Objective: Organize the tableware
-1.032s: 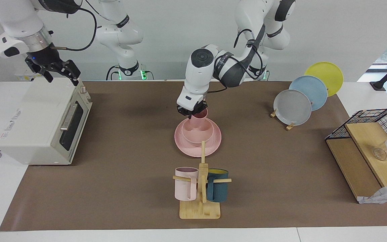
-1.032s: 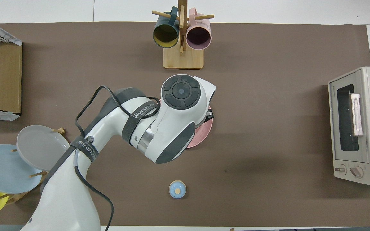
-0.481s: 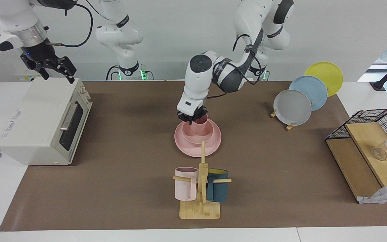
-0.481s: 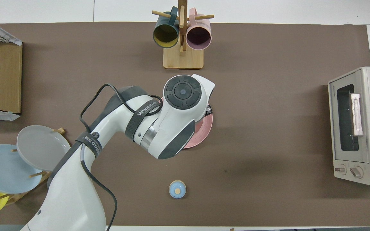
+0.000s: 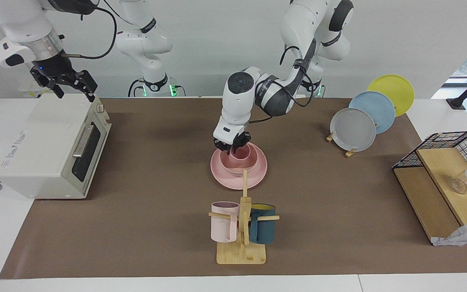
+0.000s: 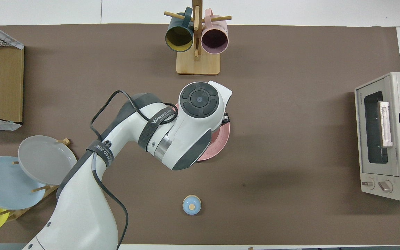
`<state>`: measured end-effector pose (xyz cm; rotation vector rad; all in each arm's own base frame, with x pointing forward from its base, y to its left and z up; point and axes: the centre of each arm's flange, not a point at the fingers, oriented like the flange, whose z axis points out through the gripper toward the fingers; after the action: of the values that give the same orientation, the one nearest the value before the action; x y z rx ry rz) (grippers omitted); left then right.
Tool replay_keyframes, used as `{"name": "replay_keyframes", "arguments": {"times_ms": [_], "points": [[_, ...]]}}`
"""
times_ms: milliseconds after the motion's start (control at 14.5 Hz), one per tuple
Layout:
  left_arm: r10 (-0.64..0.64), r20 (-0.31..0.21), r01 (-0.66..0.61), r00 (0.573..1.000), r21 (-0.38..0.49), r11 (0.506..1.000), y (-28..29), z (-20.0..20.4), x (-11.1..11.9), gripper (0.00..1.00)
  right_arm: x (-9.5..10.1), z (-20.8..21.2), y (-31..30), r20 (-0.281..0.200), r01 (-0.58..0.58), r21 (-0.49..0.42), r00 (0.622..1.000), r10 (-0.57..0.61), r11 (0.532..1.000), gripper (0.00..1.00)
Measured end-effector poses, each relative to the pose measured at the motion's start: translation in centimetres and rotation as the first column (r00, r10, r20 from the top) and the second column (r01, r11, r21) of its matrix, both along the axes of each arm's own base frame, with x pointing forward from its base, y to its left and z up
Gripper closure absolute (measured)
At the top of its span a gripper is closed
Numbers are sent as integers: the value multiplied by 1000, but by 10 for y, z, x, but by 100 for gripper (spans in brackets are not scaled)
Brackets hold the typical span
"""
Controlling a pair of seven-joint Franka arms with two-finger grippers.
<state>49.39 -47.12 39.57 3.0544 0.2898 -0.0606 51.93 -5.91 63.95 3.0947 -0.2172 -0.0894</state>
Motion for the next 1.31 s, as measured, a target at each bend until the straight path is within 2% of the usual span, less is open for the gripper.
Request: {"name": "replay_keyframes", "arguments": {"times_ms": [344, 413, 825, 1169, 1307], "points": [[6, 8, -6, 1000, -4, 1000, 3, 6, 4, 10, 3, -7, 6, -19, -10, -1, 1000, 10, 1000, 0], [15, 14, -15, 1000, -6, 1000, 7, 13, 8, 1, 3, -7, 4, -20, -6, -1, 1000, 6, 1000, 0], [-17, 4, 17, 1000, 24, 1000, 108, 113, 40, 0, 3, -7, 3, -23, -4, 0, 1000, 4, 1000, 0], [-129, -35, 131, 991, 47, 990, 255, 179, 65, 0, 2, -7, 3, -26, -4, 0, 1000, 4, 1000, 0], [-142, -34, 143, 989, 46, 989, 314, 201, 67, 0, 2, -7, 3, -26, -4, 0, 1000, 4, 1000, 0]]}}
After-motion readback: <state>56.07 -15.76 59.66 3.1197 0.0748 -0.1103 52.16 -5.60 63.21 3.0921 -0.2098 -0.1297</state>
